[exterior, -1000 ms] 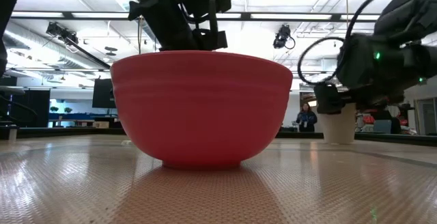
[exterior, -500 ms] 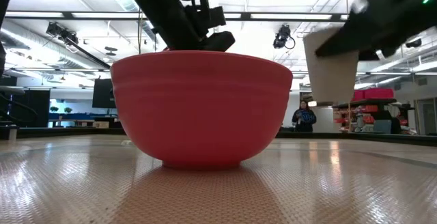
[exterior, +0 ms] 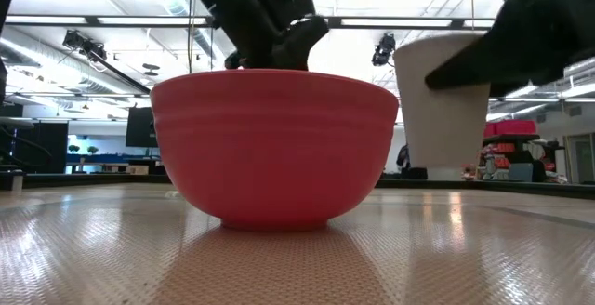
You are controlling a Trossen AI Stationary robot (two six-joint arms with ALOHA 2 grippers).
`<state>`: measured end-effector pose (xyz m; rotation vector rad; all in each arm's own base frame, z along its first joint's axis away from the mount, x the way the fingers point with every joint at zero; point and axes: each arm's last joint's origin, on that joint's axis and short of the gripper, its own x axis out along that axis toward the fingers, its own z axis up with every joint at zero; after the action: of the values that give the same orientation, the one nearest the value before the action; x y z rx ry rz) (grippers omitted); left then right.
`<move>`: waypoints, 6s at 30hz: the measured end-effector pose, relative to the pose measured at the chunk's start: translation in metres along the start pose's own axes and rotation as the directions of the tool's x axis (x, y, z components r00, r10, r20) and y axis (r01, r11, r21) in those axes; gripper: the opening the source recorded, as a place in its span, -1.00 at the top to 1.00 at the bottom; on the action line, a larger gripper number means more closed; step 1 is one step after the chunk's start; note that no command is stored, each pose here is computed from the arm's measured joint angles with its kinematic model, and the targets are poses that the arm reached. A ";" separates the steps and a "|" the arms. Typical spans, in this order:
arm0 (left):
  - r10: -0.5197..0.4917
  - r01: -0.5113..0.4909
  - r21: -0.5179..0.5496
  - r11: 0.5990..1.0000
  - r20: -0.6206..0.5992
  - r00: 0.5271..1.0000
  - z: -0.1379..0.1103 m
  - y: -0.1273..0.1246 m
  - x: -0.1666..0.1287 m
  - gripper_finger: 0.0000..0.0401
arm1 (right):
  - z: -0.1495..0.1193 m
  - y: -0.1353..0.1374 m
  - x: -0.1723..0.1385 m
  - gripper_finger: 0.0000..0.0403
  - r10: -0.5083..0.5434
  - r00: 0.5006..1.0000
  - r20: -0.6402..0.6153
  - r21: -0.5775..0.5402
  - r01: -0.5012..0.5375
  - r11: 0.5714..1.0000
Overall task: Pick & Place Utensil
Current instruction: Put the white cup to the top right of the orange bowl, then put the straw into the white cup
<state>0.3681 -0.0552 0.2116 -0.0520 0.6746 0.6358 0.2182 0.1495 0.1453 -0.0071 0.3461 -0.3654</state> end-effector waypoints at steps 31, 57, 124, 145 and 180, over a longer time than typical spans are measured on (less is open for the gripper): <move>-0.027 0.027 -0.007 1.000 0.007 1.000 0.002 -0.006 -0.006 0.14 | -0.041 0.002 0.010 -0.98 0.060 0.969 -0.240 -0.031 -0.070 0.997; 0.050 -0.055 -0.070 0.996 -0.068 0.996 0.001 0.014 0.012 0.14 | 0.043 -0.077 -0.073 -0.98 0.128 0.786 -0.605 0.027 -0.140 0.990; 0.224 -0.214 -0.260 0.941 0.011 0.974 -0.053 0.078 0.037 0.93 | 0.110 -0.073 -0.051 -0.98 -0.002 0.998 0.059 -0.075 0.006 0.997; 0.105 -0.096 -0.045 0.994 0.520 0.848 -0.015 0.010 -0.055 0.93 | 0.130 -0.069 0.029 -0.86 -0.156 0.945 0.286 0.526 -0.018 0.850; 0.013 -0.014 -0.003 1.000 0.539 0.842 -0.013 0.008 -0.055 0.93 | 0.127 -0.087 0.071 0.69 -0.096 0.938 0.334 0.654 -0.157 0.740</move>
<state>0.3233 -0.0808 0.2359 0.1325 0.1249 0.6260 0.2920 0.0363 0.2473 0.6509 -0.1611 -0.4322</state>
